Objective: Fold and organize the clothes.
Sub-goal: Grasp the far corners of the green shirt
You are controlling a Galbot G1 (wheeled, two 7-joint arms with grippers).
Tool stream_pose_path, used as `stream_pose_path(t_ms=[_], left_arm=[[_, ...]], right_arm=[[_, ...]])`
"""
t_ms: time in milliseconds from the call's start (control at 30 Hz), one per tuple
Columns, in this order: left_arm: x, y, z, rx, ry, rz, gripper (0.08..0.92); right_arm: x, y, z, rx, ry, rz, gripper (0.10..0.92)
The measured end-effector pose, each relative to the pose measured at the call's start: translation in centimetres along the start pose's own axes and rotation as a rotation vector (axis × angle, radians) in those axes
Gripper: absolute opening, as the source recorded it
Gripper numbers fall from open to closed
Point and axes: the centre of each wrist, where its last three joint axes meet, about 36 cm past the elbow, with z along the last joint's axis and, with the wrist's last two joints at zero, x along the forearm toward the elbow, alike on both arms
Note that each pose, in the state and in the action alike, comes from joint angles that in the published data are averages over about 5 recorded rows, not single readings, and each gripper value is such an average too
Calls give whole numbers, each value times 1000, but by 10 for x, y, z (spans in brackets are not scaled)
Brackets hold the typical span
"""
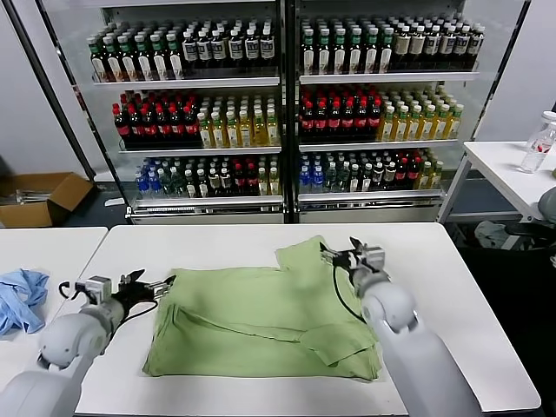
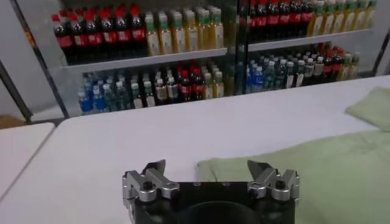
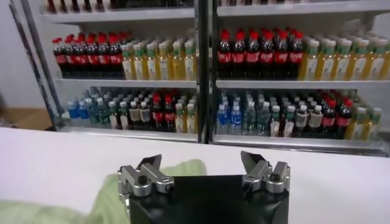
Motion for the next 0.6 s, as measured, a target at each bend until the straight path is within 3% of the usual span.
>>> stream_pose_path(t_ms=[300, 600], left_arm=[[-36, 2, -1, -3, 34, -2, 823], [-51, 11, -2, -11, 57, -20, 823]], right_arm=[[-49, 15, 16, 17, 53, 17, 823], [-74, 32, 29, 30, 78, 13, 823]])
